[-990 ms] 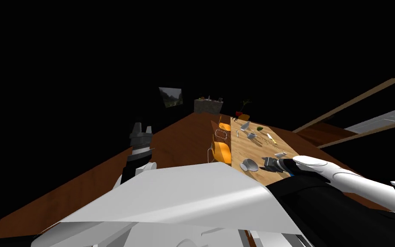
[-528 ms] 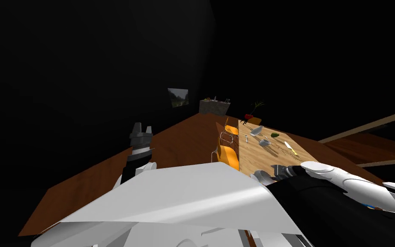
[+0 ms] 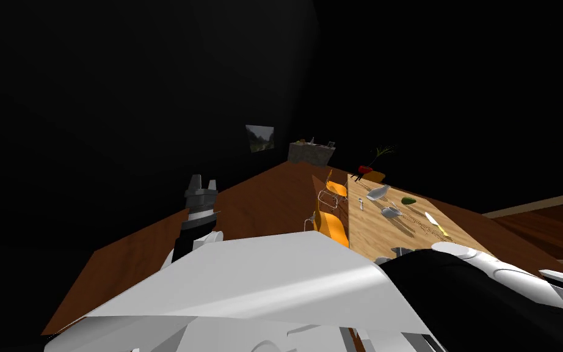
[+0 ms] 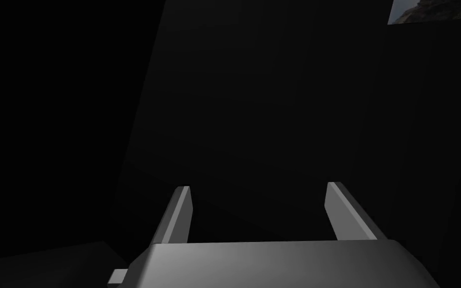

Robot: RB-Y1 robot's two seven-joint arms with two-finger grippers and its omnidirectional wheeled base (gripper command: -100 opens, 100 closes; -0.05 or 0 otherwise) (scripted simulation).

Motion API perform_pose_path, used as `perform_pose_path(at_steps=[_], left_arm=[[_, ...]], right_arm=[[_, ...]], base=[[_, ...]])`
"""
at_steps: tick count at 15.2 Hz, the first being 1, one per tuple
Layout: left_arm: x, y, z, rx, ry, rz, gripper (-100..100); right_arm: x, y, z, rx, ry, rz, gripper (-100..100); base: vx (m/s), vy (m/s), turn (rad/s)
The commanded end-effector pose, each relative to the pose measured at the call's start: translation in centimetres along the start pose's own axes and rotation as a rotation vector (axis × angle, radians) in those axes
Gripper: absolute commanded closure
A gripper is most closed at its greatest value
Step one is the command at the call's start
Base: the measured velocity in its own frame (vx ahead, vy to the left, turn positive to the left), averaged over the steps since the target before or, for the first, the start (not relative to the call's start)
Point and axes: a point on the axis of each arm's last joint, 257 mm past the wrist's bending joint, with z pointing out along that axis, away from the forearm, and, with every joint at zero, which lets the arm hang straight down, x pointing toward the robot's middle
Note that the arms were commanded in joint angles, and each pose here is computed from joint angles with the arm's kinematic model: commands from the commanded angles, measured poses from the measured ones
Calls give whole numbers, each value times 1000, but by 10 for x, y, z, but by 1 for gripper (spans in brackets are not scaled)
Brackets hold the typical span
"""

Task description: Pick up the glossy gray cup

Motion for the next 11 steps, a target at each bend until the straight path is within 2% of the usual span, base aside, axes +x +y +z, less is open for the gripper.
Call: perform_pose_path(at_steps=[1, 3, 4, 5, 9, 11], left_arm=[[0, 0, 0, 0, 0, 0, 0], [0, 0, 0, 0, 0, 0, 0], [0, 0, 0, 0, 0, 0, 0], [0, 0, 0, 0, 0, 0, 0], [0, 0, 0, 0, 0, 0, 0], [0, 0, 0, 0, 0, 0, 0]], right_arm=[[2, 7, 9, 0, 1, 5, -100], [5, 17, 19, -2, 1, 14, -100], [5, 11, 13, -2, 1, 10, -100], [5, 12, 14, -2, 1, 10, 100], [5, 12, 14, -1, 1, 9, 100], [0, -4, -1, 2, 1, -3, 100]], base=[[16, -48, 49], [8, -57, 51], [5, -38, 26], [2, -14, 3], [0, -2, 0], [-5, 49, -83]])
